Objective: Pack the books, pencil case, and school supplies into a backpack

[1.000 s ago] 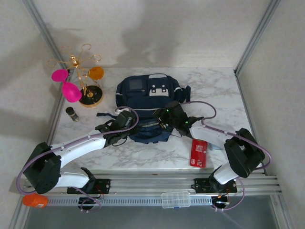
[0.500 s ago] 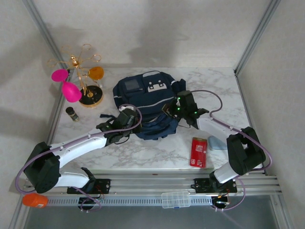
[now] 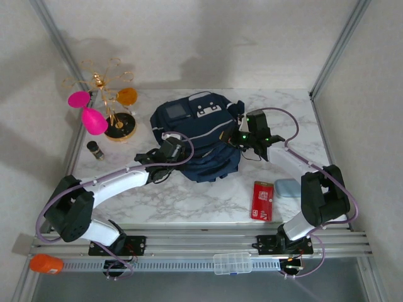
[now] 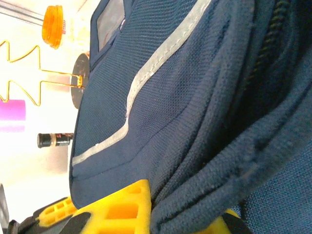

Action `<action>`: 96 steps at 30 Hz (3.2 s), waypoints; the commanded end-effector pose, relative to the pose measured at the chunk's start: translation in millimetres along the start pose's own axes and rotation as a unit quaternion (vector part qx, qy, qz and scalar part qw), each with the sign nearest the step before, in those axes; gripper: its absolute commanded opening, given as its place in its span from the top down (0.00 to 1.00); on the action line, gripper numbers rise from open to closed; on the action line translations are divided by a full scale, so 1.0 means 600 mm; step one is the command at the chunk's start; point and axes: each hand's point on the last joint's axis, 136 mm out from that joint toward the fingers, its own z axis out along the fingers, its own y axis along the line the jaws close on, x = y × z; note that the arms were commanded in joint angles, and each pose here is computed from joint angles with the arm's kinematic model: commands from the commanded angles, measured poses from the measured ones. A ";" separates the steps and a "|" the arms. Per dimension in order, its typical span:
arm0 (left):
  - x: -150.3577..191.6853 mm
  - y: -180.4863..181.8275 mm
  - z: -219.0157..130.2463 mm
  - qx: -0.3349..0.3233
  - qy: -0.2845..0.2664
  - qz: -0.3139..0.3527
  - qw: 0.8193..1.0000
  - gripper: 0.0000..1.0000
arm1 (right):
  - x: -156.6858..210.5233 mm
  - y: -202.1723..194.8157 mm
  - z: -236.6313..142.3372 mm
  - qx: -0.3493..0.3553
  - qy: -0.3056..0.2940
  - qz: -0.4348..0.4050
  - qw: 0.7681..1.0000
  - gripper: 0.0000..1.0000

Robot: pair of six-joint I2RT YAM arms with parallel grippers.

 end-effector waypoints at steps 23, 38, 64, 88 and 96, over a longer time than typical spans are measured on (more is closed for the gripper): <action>0.051 -0.103 -0.116 0.173 -0.019 -0.136 0.975 0.44 | 0.012 -0.228 -0.262 0.312 -0.159 0.105 0.931 0.01; 0.095 -0.238 -0.140 0.259 0.008 -0.089 0.962 0.38 | 0.145 -0.412 -0.395 0.437 -0.245 0.344 0.794 0.01; 0.020 -0.154 -0.068 0.134 -0.024 -0.141 0.981 0.30 | -0.061 -0.391 -0.202 0.355 -0.082 0.119 0.923 0.11; -0.034 -0.189 -0.011 0.144 0.022 -0.114 0.983 0.24 | -0.083 -0.482 -0.243 0.346 -0.129 0.247 0.896 0.02; -0.034 -0.175 -0.003 0.138 0.030 -0.127 0.982 0.22 | -0.144 -0.418 -0.092 0.320 -0.030 0.108 0.941 0.08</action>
